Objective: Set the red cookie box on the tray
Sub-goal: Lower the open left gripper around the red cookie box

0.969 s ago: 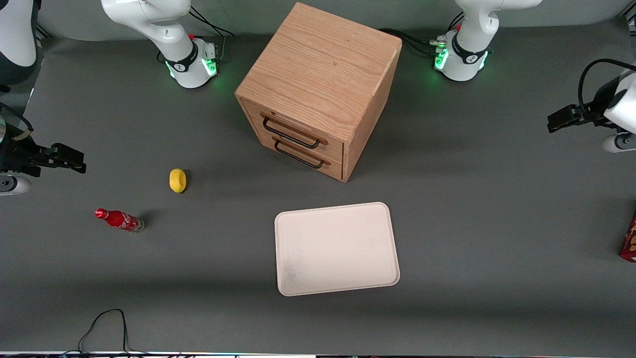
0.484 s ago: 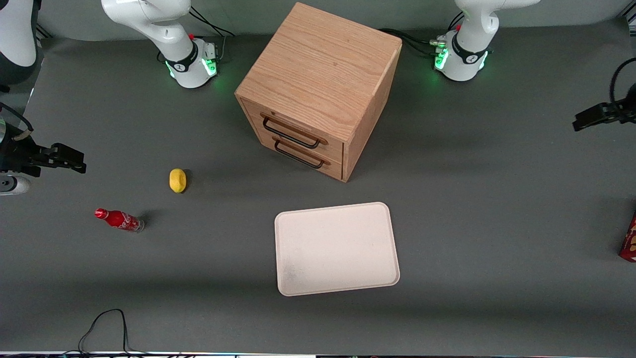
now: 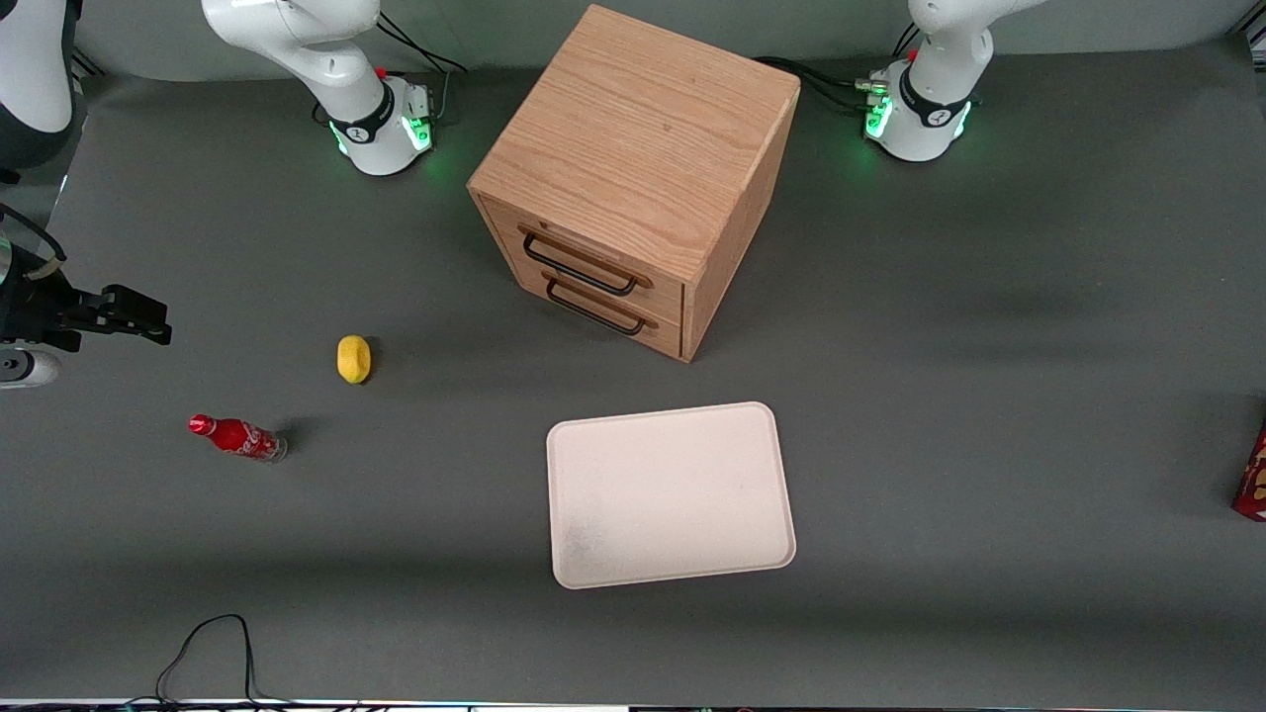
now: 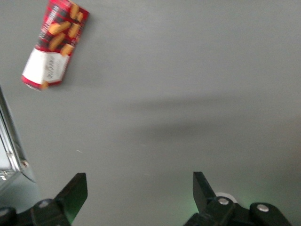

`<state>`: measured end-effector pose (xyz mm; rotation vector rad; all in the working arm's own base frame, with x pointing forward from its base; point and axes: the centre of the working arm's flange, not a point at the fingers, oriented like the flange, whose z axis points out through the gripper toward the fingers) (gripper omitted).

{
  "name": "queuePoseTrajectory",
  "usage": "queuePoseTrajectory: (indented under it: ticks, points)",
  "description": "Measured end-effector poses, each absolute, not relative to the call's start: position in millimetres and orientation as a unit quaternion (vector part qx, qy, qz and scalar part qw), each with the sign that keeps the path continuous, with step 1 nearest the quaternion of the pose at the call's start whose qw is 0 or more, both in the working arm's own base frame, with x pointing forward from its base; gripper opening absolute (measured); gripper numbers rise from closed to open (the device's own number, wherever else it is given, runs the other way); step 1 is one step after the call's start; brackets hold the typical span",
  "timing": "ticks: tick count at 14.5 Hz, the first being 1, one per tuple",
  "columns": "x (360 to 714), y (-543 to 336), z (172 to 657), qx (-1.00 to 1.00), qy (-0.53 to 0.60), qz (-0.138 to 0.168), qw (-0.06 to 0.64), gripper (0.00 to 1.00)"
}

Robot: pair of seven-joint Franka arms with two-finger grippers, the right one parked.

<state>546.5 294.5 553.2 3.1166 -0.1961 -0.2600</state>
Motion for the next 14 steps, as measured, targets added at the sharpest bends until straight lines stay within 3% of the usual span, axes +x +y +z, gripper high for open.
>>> queuePoseTrajectory:
  ticks: [6, 14]
  points:
    - [559.5, 464.9, 479.9, 0.984, -0.171, -0.043, -0.025, 1.0]
    - [589.5, 471.2, 436.8, 0.969, -0.243, -0.02, -0.045, 1.0]
